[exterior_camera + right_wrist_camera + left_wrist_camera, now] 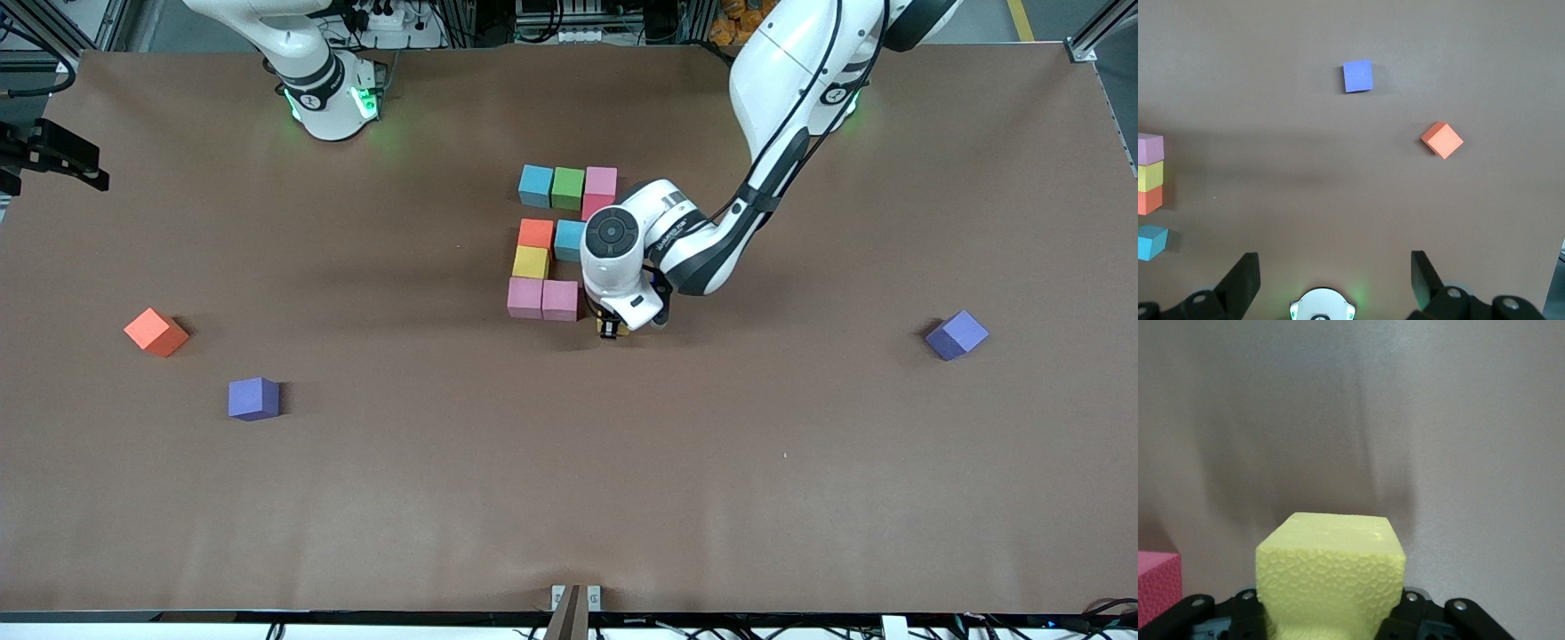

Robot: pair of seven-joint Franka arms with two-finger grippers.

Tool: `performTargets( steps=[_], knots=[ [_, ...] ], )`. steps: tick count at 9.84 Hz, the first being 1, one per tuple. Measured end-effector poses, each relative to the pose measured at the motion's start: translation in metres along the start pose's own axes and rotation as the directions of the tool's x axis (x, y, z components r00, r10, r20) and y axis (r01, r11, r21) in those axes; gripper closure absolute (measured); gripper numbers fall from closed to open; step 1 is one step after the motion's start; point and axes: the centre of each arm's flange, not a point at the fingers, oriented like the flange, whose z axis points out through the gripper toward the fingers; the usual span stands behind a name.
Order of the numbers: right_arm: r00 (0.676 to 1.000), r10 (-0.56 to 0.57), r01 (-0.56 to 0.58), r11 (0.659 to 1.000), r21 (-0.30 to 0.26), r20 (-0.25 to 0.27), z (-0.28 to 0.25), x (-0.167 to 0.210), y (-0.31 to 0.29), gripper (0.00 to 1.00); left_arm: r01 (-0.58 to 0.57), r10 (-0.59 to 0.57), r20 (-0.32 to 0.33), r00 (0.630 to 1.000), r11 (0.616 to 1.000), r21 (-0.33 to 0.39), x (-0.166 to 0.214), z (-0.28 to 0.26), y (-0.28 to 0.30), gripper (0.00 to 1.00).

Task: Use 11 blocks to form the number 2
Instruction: 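Lower the yellow cube beside the pink cube with the left gripper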

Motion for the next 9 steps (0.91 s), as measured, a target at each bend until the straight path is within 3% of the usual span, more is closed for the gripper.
performTargets(
  steps=[9],
  knots=[
    [1.000,0.020,-0.020,1.000,0.000,0.001,0.001,-0.001,0.011,0.00,0.103,-0.103,-0.006,0.995,0.995,0.004,-0.025,0.005,-0.022,0.42]
  ],
)
